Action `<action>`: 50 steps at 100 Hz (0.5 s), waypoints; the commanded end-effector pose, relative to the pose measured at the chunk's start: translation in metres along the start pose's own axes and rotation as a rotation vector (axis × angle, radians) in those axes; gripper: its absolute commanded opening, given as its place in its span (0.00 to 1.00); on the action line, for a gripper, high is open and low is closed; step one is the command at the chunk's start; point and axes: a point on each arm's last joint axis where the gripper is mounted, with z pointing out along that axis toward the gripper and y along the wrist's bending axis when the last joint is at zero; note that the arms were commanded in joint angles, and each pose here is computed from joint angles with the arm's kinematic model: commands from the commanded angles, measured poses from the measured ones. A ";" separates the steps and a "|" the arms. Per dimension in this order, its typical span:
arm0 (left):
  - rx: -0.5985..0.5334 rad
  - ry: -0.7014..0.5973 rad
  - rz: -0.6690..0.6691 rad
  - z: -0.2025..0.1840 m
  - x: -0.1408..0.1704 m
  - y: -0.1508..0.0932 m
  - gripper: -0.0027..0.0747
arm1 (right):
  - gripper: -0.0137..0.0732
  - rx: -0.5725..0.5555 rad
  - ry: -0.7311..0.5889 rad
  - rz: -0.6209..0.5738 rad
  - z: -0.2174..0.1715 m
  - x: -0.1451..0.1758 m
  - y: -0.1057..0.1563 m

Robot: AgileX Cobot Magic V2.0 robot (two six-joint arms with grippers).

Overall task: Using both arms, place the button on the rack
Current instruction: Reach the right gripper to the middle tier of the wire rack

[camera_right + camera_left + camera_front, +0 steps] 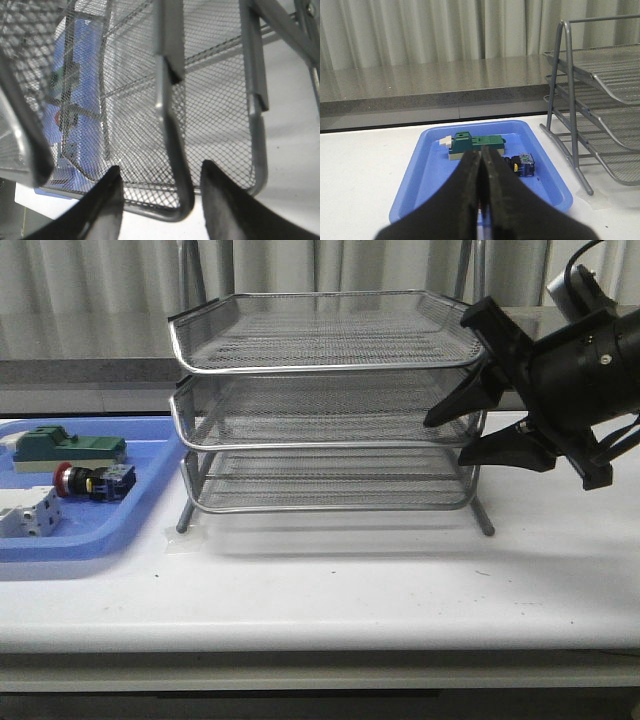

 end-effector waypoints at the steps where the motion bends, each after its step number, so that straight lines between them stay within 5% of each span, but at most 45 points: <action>1: 0.011 -0.080 -0.008 -0.002 0.002 -0.001 0.01 | 0.45 -0.106 -0.050 0.007 -0.007 -0.011 0.021; 24: 0.011 -0.080 -0.008 -0.002 0.002 -0.001 0.01 | 0.23 -0.102 -0.046 -0.012 -0.007 -0.010 0.020; 50: 0.011 -0.080 -0.008 -0.002 0.002 -0.001 0.01 | 0.22 -0.081 0.005 -0.060 -0.006 0.000 0.017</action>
